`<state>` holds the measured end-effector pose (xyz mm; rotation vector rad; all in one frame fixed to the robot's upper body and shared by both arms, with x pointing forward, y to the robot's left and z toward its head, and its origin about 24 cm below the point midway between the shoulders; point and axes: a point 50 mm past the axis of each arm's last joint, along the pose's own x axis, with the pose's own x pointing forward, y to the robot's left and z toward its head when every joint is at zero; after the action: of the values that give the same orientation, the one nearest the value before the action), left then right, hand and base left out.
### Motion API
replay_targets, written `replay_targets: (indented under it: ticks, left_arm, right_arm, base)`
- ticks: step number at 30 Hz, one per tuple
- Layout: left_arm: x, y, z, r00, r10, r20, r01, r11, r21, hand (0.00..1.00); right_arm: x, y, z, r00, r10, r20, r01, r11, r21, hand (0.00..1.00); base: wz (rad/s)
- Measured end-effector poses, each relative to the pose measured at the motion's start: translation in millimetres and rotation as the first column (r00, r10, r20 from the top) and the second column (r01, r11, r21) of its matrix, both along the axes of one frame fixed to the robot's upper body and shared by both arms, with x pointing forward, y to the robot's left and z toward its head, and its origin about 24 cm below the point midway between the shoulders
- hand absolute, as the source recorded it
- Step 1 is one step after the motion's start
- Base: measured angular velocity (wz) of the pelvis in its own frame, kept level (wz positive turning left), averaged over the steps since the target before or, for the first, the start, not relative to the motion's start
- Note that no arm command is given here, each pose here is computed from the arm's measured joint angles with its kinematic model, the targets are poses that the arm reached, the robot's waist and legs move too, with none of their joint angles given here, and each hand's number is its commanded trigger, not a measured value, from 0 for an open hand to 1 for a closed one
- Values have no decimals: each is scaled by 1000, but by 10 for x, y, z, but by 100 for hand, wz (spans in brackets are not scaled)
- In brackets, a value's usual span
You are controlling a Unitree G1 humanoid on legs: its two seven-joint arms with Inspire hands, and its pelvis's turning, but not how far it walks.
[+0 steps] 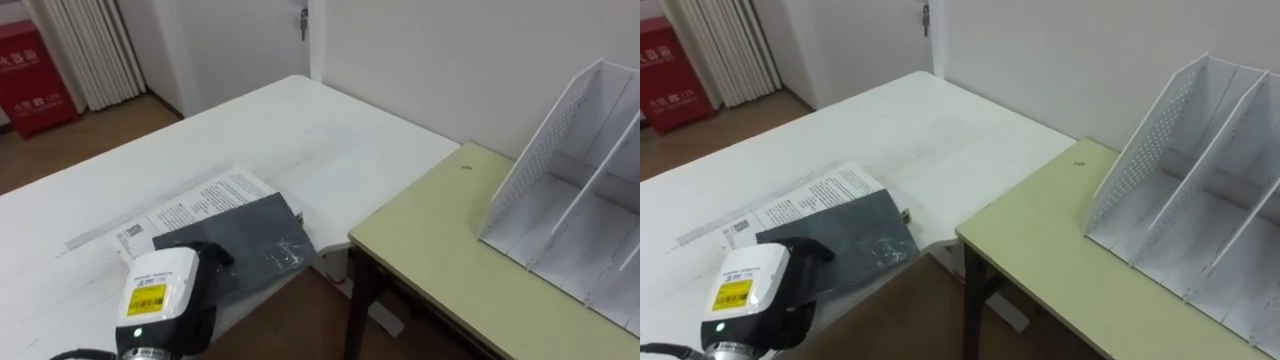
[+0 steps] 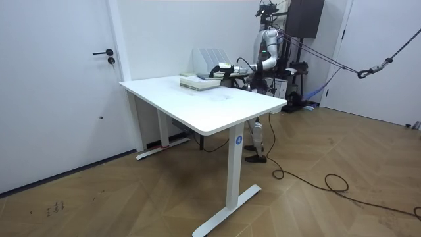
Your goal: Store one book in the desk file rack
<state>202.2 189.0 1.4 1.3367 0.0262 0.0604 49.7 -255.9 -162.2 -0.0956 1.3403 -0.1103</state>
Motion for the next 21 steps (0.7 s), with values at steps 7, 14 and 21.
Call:
replay_targets:
  ticks: [7, 14, 21]
  left_arm:
    - [22, 24, 27, 1000, 12, 13, -12, 1000, -5, 100]
    - [16, 33, 15, 1000, 16, 7, -16, 1000, -1, 100]
    - [9, 39, 9, 1000, 18, 3, -18, 1000, 0, 100]
  right_arm:
    - [6, -6, 2, 1000, -4, -8, 3, 1000, -5, 0]
    - [5, -19, 6, 1000, 16, -13, -16, 1000, -14, 0]
    - [-14, -28, 7, 999, 40, -23, -41, 999, -29, 0]
  base:
    - [-1]
    - [-1]
    - [-1]
